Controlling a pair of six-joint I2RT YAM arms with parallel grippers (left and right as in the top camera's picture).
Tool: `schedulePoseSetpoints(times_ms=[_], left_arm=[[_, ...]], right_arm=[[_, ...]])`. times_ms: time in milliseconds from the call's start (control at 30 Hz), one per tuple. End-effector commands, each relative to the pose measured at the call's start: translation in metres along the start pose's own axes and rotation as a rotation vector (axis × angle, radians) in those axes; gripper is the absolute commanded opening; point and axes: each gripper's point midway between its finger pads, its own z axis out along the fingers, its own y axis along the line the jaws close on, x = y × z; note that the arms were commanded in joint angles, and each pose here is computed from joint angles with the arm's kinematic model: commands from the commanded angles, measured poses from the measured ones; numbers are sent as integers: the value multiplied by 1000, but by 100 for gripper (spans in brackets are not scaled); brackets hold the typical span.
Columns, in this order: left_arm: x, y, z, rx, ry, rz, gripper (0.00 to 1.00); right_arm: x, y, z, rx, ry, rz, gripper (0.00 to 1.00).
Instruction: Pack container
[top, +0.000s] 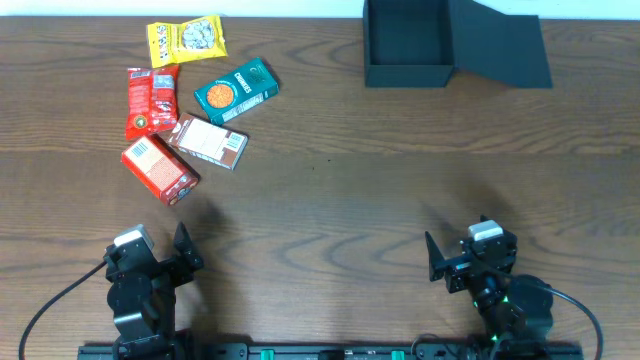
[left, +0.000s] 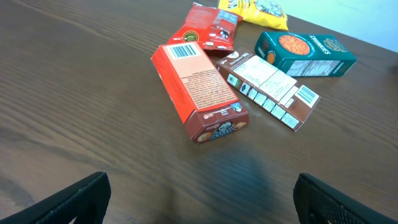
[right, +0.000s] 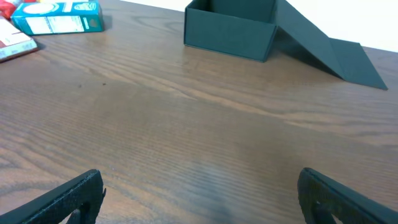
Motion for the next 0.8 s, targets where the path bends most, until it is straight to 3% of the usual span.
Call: schedulePoseSetpoints(times_ms=[0,100,233,333,500,767], left_arm=[[5,3,3,-16,7,2,95],[5,3,3,-16,7,2,95],[5,3,3,-16,7,2,95],[5,3,3,-16,8,2,95],[5,3,3,-16,7,2,95],[5,3,3,-16,8,2,95]], right_arm=[[-4,19,0,-111,-26,52,99],[-13,49,-6,-294,-40,219,99],[-11,75,-17,-457,110,770,99],[-7,86,-22,-503,213,1004,99],[-17,85,-22,-516,181,1017,99],[-94,72,-32,-621,-138,934,99]])
